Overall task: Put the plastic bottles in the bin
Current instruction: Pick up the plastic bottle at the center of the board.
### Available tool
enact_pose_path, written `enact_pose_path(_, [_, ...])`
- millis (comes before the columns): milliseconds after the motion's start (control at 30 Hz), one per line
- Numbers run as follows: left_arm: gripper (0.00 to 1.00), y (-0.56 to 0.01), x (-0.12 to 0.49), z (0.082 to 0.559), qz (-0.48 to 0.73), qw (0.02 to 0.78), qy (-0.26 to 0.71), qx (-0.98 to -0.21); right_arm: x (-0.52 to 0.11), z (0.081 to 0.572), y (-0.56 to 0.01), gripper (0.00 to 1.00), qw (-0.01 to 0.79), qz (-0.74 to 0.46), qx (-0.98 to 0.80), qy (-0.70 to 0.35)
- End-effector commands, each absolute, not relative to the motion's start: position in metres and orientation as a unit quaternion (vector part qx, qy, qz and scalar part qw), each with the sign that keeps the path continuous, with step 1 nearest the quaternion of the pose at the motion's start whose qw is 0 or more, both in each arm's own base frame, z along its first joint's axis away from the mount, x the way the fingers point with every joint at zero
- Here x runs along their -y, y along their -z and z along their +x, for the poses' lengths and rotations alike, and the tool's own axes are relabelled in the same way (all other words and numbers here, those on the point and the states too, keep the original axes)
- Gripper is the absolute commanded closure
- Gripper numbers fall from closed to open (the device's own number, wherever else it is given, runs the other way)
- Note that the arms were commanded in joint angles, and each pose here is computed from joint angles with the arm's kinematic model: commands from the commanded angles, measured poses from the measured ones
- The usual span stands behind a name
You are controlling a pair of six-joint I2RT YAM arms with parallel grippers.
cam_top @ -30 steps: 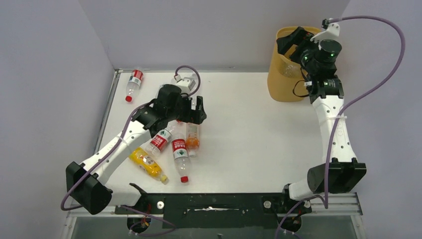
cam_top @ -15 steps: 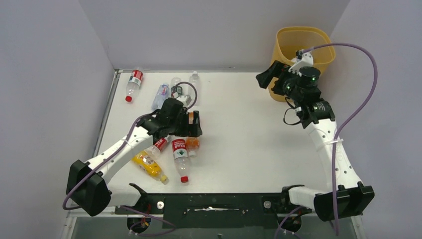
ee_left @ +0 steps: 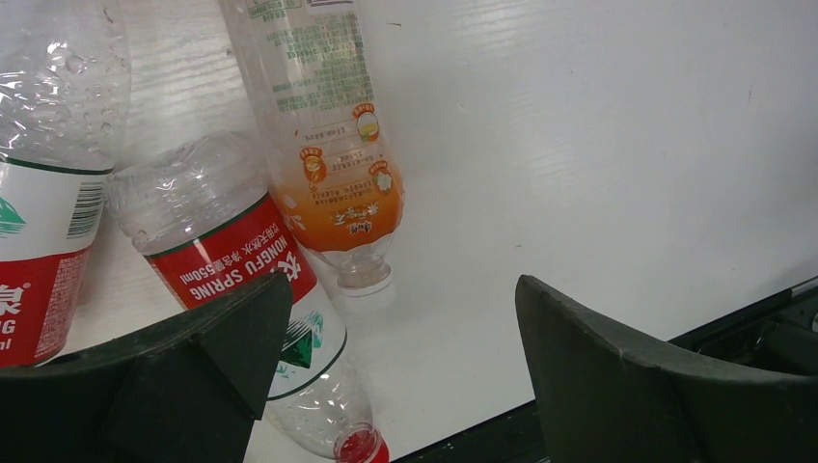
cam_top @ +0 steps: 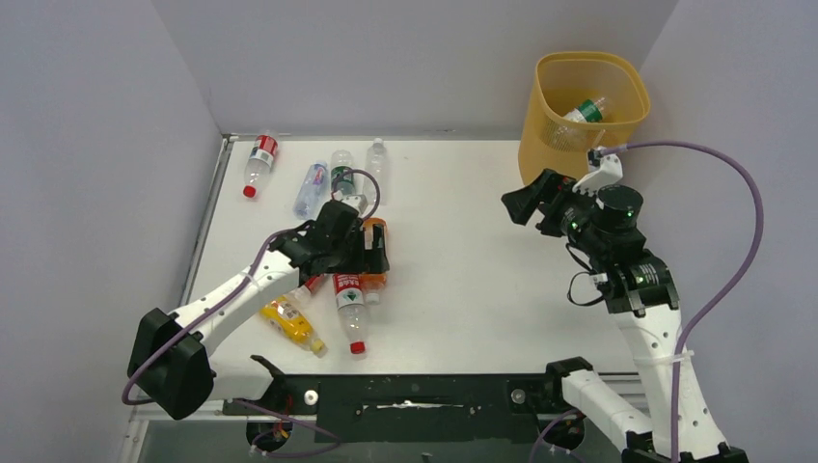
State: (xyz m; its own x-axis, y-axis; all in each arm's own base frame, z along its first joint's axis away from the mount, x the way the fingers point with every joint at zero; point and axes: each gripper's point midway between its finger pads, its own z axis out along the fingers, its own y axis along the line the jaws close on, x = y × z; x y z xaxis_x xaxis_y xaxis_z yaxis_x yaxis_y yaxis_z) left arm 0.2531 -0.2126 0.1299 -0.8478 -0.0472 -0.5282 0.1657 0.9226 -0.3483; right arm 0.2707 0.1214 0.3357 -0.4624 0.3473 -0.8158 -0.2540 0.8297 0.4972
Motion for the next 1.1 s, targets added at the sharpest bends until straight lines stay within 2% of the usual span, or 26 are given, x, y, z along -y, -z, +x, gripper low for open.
enact_pose_path(0, [0.12,-0.135,0.217,0.262,0.015,0.297,0.194,-0.935,-0.123,0.245,-0.324,0.03,0.497,0.032,-0.811,-0.309])
enact_pose_path(300, [0.12,-0.129,0.215,0.261,0.016,0.293,0.169,-0.941,-0.121,0.224,-0.284,0.02,0.474,0.05,-0.82,-0.316])
enact_pose_path(567, [0.12,-0.112,0.203,0.264,0.008,0.289,0.13,-0.949,-0.127,0.23,-0.265,0.02,0.465,0.054,-0.82,-0.328])
enact_pose_path(1067, [0.13,-0.066,0.208,0.295,0.025,0.29,0.065,-0.954,-0.131,0.232,-0.254,0.02,0.454,0.062,-0.821,-0.341])
